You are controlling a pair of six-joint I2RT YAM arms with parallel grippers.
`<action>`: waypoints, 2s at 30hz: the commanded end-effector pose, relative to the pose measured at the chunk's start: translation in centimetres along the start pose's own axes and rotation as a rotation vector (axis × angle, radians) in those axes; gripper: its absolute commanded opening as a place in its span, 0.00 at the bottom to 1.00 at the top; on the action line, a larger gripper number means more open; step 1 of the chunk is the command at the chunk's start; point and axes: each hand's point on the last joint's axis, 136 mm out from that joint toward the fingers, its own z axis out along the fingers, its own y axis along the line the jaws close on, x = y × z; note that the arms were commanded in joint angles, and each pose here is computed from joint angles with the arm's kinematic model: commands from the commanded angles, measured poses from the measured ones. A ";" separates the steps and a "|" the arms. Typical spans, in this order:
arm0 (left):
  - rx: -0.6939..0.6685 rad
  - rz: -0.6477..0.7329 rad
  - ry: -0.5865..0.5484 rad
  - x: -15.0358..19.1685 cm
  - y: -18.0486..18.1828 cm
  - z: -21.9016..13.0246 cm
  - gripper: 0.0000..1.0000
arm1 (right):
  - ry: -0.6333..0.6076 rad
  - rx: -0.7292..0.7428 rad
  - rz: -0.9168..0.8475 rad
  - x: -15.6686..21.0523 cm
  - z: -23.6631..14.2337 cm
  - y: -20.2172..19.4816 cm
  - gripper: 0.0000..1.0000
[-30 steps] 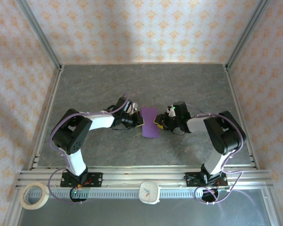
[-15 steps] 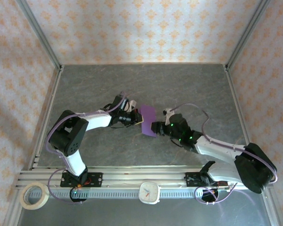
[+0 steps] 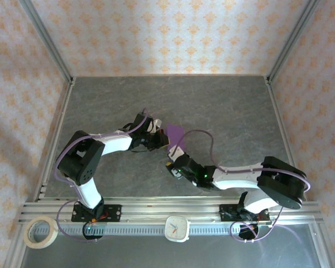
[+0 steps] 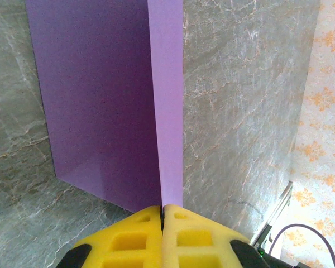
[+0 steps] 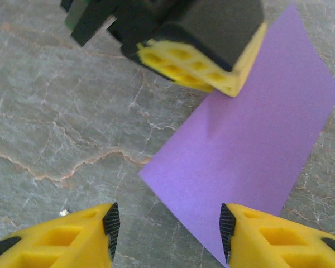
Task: Fold a paper plane with a square sheet of paper (pick it up from the middle)
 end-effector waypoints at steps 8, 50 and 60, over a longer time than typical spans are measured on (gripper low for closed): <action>0.004 0.010 0.003 0.0 -0.3 -0.4 0.00 | -0.034 0.208 -0.111 -0.8 1.0 -2.1 0.54; -0.008 0.020 -0.009 -0.1 -0.5 -0.7 0.08 | -0.100 0.151 -0.082 -2.8 0.2 -1.4 0.02; -0.076 0.041 -0.157 -2.2 -0.1 -3.7 0.39 | 0.050 -0.093 0.164 -2.1 0.9 1.2 0.00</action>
